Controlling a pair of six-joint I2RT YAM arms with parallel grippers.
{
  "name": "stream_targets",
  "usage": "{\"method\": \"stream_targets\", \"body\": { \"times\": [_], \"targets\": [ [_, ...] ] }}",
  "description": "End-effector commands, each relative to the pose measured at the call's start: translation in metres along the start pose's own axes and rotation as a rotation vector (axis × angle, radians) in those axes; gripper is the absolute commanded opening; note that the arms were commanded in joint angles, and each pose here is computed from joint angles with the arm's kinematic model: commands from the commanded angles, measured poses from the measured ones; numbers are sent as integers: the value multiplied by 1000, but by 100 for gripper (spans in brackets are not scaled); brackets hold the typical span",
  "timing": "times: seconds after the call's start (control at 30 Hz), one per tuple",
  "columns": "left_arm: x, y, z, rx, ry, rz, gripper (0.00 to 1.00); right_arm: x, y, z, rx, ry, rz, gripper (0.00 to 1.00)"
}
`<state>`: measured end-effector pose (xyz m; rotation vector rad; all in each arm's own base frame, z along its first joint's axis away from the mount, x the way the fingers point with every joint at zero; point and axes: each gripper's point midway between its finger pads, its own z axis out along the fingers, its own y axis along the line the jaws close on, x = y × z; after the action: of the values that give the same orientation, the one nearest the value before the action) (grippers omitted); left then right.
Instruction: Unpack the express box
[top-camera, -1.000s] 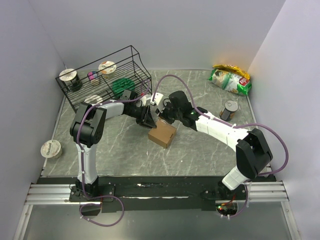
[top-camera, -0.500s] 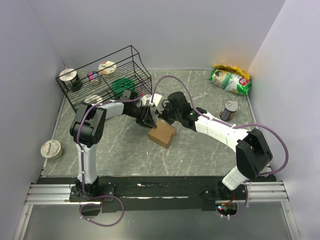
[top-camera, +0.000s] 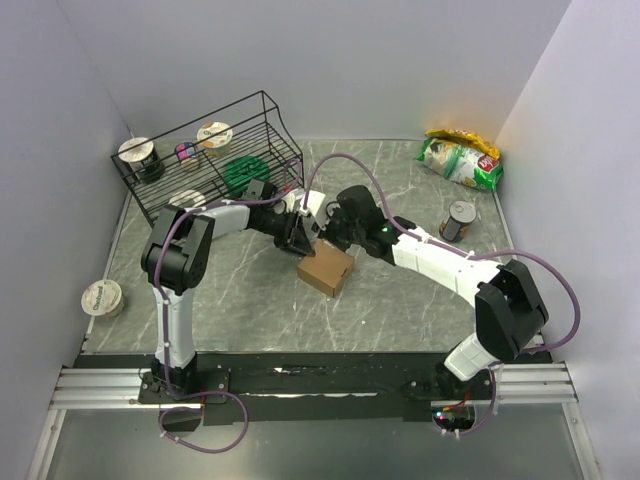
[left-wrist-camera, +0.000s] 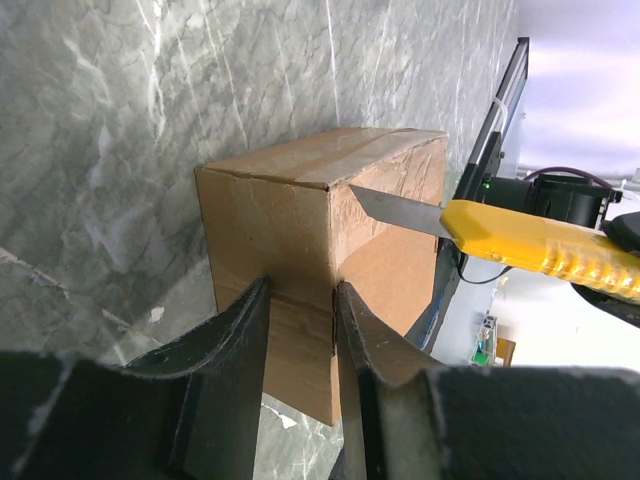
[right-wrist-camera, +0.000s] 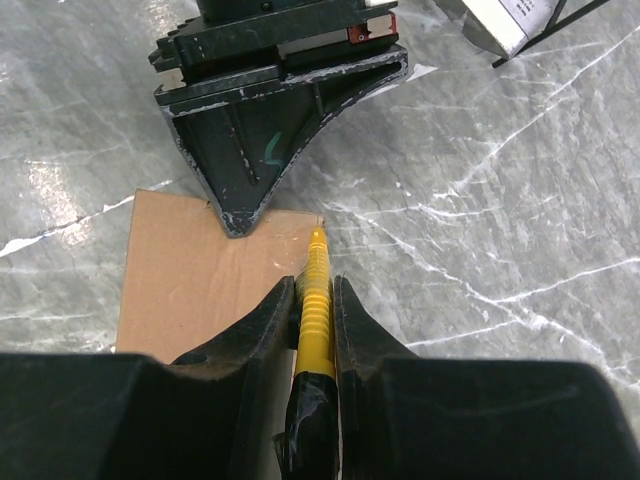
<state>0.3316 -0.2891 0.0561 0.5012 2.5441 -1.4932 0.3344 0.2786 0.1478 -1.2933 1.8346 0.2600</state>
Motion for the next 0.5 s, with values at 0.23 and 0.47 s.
{"method": "stream_targets", "body": {
  "times": [0.23,0.47],
  "targets": [
    [18,53,15,-187,36,-25,1,29,5,-18,16,111,13,0],
    [18,53,15,-187,38,-28,1,33,5,-19,25,143,27,0]
  ]
}}
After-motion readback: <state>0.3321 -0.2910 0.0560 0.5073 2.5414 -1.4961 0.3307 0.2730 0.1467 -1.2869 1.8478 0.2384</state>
